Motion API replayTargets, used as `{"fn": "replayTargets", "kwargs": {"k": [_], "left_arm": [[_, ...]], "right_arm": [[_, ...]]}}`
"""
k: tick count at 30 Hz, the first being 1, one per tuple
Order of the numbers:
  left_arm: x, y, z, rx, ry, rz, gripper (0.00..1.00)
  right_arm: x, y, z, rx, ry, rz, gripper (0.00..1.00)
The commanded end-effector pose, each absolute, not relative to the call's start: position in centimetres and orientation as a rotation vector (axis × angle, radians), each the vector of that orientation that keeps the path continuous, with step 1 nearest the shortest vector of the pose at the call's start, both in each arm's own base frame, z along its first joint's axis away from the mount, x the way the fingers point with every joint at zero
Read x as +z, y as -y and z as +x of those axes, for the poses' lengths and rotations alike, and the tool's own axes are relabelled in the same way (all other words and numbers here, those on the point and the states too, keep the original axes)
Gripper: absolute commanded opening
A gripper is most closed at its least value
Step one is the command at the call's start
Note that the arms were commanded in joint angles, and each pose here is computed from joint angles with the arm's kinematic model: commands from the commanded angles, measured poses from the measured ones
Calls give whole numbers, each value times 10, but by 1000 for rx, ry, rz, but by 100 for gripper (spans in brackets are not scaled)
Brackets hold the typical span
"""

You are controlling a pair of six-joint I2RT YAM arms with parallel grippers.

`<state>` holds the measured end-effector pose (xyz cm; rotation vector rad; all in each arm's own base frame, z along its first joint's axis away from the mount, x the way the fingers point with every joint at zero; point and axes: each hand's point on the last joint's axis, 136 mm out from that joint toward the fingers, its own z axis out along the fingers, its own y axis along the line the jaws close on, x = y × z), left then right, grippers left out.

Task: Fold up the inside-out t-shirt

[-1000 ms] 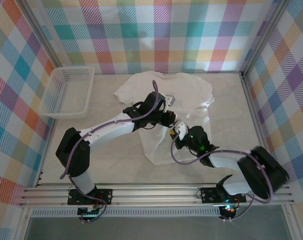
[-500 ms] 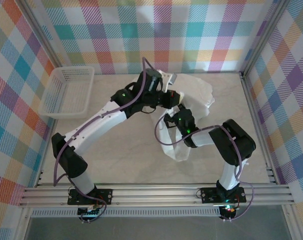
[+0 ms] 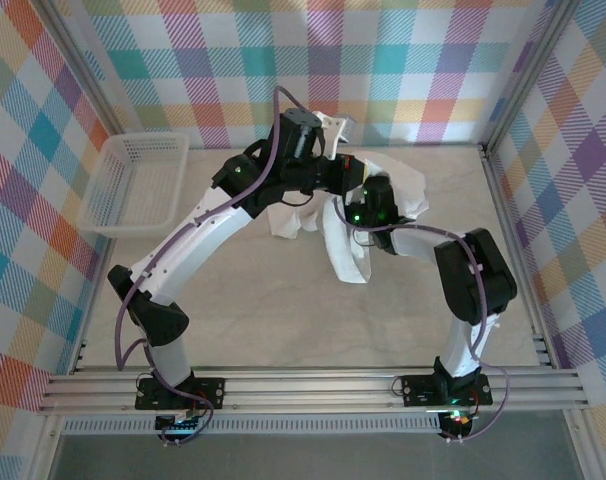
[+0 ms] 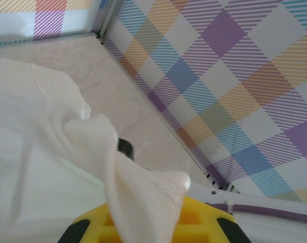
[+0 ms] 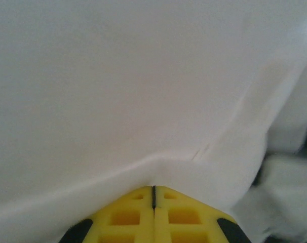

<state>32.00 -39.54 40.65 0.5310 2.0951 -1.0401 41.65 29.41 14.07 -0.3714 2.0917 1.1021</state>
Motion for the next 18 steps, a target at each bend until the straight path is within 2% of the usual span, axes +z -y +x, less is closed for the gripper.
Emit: {"fn": "replayTargets", "kwargs": {"k": [1, 4, 7, 10, 12, 15, 18], "left_arm": [[438, 394, 309, -1093, -2012, 549, 0], [448, 397, 310, -1103, -1987, 564, 0], [472, 403, 304, -1197, -1923, 565, 0], [507, 415, 291, -1361, -1832, 583, 0], [528, 417, 284, -1376, -1774, 609, 0], [541, 412, 285, -1319, -1736, 614, 0], [546, 409, 286, -1294, -1715, 613, 0]], "right_arm": [[143, -312, 389, 1400, -2279, -211, 0], [176, -308, 389, 1394, -2202, -179, 0], [180, -284, 407, 1185, -2267, 2, 0], [157, -262, 432, 905, -2333, 100, 0], [124, -257, 447, 768, -2400, 73, 0], [85, -271, 446, 740, -2531, -40, 0], [80, -282, 434, 815, -2594, -65, 0]]}}
